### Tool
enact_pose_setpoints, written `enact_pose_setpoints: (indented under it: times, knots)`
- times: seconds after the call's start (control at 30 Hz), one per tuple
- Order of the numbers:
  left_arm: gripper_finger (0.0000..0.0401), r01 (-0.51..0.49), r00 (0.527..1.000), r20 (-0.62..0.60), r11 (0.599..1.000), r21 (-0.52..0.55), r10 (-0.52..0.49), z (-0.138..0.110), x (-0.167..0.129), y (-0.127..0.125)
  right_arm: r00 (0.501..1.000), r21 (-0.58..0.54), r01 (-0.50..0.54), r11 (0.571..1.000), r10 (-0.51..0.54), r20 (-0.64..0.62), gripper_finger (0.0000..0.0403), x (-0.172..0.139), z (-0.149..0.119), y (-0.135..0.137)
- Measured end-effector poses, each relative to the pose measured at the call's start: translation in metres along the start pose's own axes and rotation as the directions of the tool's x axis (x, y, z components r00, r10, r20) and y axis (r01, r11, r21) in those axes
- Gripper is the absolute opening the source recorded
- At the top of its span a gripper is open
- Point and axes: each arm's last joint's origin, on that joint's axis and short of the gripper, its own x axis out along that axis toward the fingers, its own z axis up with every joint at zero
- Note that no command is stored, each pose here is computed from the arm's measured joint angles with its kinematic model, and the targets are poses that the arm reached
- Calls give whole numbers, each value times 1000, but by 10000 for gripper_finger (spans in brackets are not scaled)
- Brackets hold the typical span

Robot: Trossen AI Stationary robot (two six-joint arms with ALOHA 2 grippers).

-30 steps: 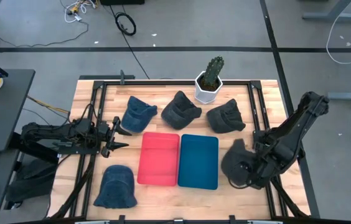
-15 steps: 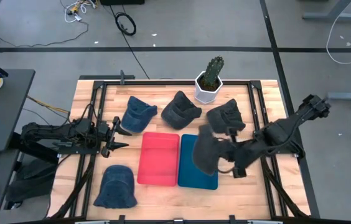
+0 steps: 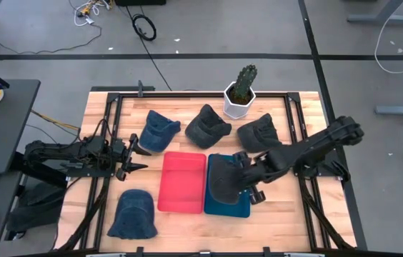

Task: Pick & Place hat
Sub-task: Put the bottom right black cap into the blue bin, then put the right black cap into the blue bin

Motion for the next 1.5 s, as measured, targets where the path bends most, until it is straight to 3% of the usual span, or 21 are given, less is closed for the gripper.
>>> enact_pose_setpoints:
  times: [0.2,0.53,0.8,1.07,1.33,1.5]
  knots:
    - [227,0,1000,0,1000,0,0,0,0,0,991,9,-87,996,87,-106,0,36,6,0]
    - [227,0,1000,0,1000,0,0,0,0,0,976,47,-90,995,97,-195,4,61,7,-5]
    - [227,0,1000,0,1000,0,0,0,0,0,973,66,-86,994,98,-209,61,61,5,-5]
    - [227,0,1000,0,1000,0,0,0,0,0,946,148,-53,987,97,-309,128,53,-6,-9]
    - [227,0,1000,0,1000,0,0,0,0,0,939,378,87,921,50,-339,185,28,-22,-40]
    - [227,0,1000,0,1000,0,0,0,0,0,920,525,282,803,-72,-385,210,9,-36,-65]
